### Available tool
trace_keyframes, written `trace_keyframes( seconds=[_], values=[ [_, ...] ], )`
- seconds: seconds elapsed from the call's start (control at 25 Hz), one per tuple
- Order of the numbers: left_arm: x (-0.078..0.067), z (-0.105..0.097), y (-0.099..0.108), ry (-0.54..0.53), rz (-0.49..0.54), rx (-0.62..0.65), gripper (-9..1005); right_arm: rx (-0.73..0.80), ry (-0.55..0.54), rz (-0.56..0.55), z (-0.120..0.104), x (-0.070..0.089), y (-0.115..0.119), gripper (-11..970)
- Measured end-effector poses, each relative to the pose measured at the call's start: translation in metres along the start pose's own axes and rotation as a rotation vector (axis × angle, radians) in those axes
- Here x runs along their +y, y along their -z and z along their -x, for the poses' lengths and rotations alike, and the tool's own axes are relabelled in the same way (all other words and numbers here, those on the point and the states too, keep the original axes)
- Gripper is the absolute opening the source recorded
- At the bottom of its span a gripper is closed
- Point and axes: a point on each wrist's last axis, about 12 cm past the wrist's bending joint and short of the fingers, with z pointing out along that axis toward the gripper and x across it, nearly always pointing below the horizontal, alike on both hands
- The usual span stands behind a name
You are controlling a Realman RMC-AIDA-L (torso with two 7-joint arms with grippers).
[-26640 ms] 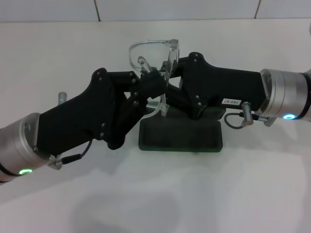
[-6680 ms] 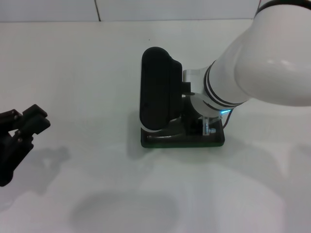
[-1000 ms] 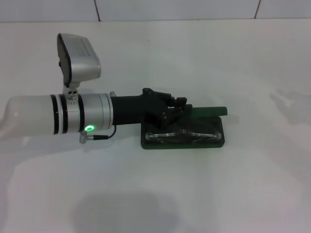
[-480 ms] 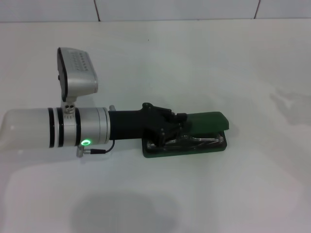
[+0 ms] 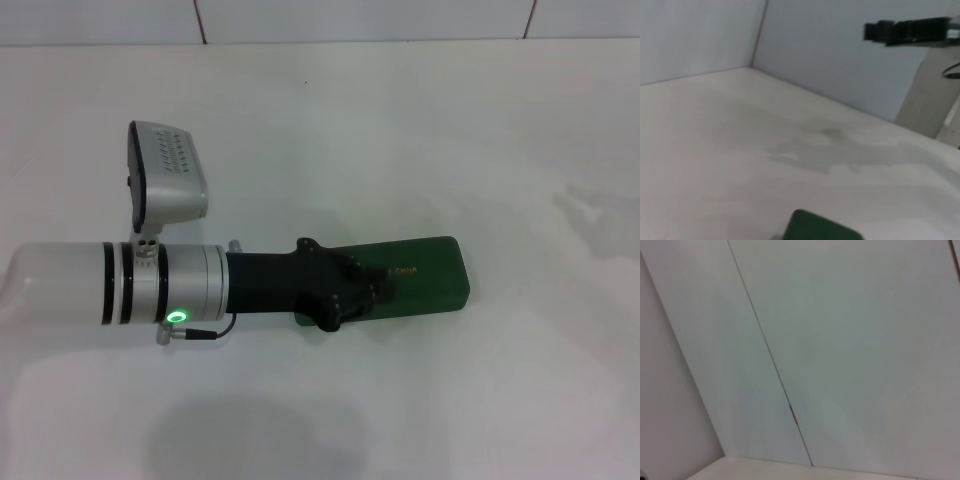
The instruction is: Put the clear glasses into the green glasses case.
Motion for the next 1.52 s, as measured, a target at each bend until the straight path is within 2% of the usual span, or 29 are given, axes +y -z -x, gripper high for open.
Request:
trace_keyframes(
  seconds=[0.12, 0.24, 0.4, 0.56, 0.68, 0.88, 1.0, 1.16, 1.32, 1.52],
  values=[
    [-0.005, 0.004, 0.001, -0.013, -0.043, -0.038, 202, 0.001, -0.003, -0.001, -0.001, 0.000, 0.001, 288],
    [-0.011, 0.015, 0.009, -0.017, -0.111, -0.131, 205, 0.008, -0.002, 0.002, -0.002, 0.001, 0.003, 290],
    [-0.022, 0.024, 0.040, -0.076, -0.188, -0.270, 211, 0.030, 0.049, 0.050, -0.005, 0.006, -0.001, 293],
    [-0.030, 0.023, 0.068, -0.156, -0.170, -0.394, 325, 0.018, 0.111, 0.136, -0.010, 0.015, -0.005, 295],
    [-0.031, 0.021, 0.081, -0.114, -0.172, -0.389, 413, 0.007, 0.114, 0.236, -0.015, 0.024, -0.019, 297],
    [-0.029, 0.031, 0.106, -0.048, -0.242, -0.404, 562, 0.027, 0.131, 0.427, -0.023, 0.045, -0.048, 407],
    [-0.027, 0.037, 0.123, -0.023, -0.256, -0.431, 635, 0.028, 0.134, 0.506, -0.025, 0.056, -0.061, 472],
    [-0.025, 0.037, 0.135, -0.013, -0.254, -0.418, 722, 0.018, 0.124, 0.575, -0.026, 0.065, -0.075, 578],
    [-0.025, 0.032, 0.138, -0.006, -0.260, -0.369, 722, 0.014, 0.121, 0.632, -0.024, 0.072, -0.084, 739],
    [-0.026, 0.027, 0.138, -0.003, -0.263, -0.332, 722, 0.018, 0.118, 0.687, -0.023, 0.081, -0.098, 739]
  ],
)
